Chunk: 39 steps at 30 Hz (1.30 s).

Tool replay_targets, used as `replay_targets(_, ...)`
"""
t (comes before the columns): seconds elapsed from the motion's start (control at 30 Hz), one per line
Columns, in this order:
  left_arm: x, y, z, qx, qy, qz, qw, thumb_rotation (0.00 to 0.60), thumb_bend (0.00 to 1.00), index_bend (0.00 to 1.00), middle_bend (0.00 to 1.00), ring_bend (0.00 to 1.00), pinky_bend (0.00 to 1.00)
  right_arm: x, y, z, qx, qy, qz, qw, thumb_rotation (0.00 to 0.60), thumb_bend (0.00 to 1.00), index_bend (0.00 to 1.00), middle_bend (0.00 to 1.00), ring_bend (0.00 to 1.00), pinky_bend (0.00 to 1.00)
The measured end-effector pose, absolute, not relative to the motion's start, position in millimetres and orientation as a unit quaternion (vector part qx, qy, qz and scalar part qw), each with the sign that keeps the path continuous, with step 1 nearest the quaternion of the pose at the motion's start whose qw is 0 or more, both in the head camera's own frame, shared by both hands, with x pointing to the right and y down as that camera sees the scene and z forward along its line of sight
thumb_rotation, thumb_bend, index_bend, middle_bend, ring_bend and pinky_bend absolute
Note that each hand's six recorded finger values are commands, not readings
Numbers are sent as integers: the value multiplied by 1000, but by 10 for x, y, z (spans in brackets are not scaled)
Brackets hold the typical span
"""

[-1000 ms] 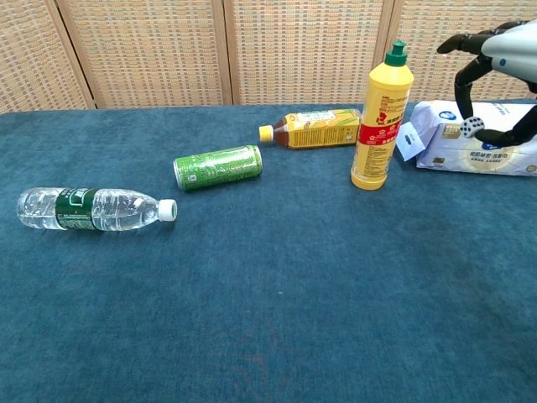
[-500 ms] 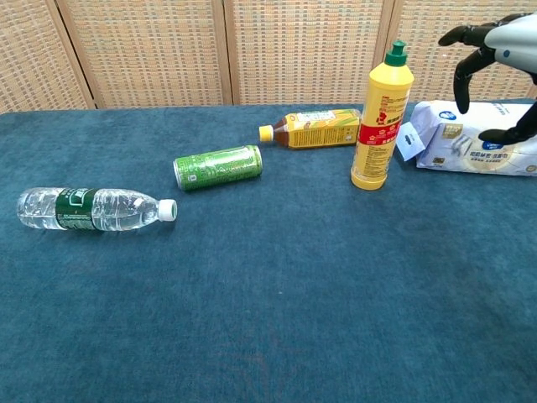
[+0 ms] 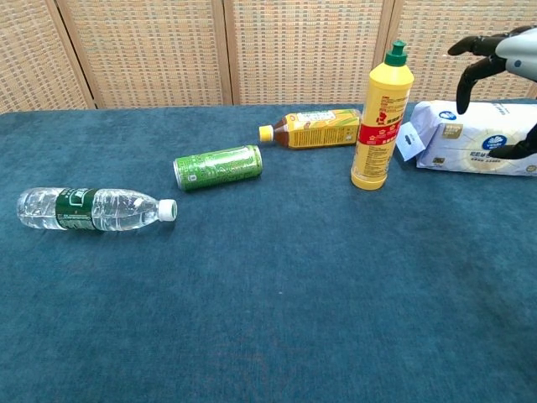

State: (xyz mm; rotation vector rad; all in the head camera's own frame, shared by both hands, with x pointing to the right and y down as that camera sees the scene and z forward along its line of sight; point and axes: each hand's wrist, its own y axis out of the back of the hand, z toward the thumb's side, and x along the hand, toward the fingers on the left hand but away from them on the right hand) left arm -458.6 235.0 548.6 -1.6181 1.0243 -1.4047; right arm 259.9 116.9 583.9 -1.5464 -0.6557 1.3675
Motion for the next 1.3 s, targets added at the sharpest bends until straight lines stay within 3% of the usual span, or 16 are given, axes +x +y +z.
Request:
replay_targets(0.77,-4533,2378,5506,-635,391,-550,377,600,283,0,0,0,0,3564,2102,5975,-652,-312,574,386,600,260,346,0,0,0)
replay_targets(0.93,-4539,2379,5507,-634,391,-551,377,600,284,0,0,0,0,3616,2193,5899,-650,-320,568,391,600,260,275,0,0,0)
replay_targets(1.2,-4539,2389,5513,-633,390,-553,377,600,284,0,0,0,0,3764,2383,5791,-641,-321,576,393,600,260,49,0,0,0)
replay_targets(1.3,-4540,2400,5522,-633,388,-554,377,600,284,0,0,0,0,3855,2429,5795,-635,-321,584,389,600,260,6,0,0,0)
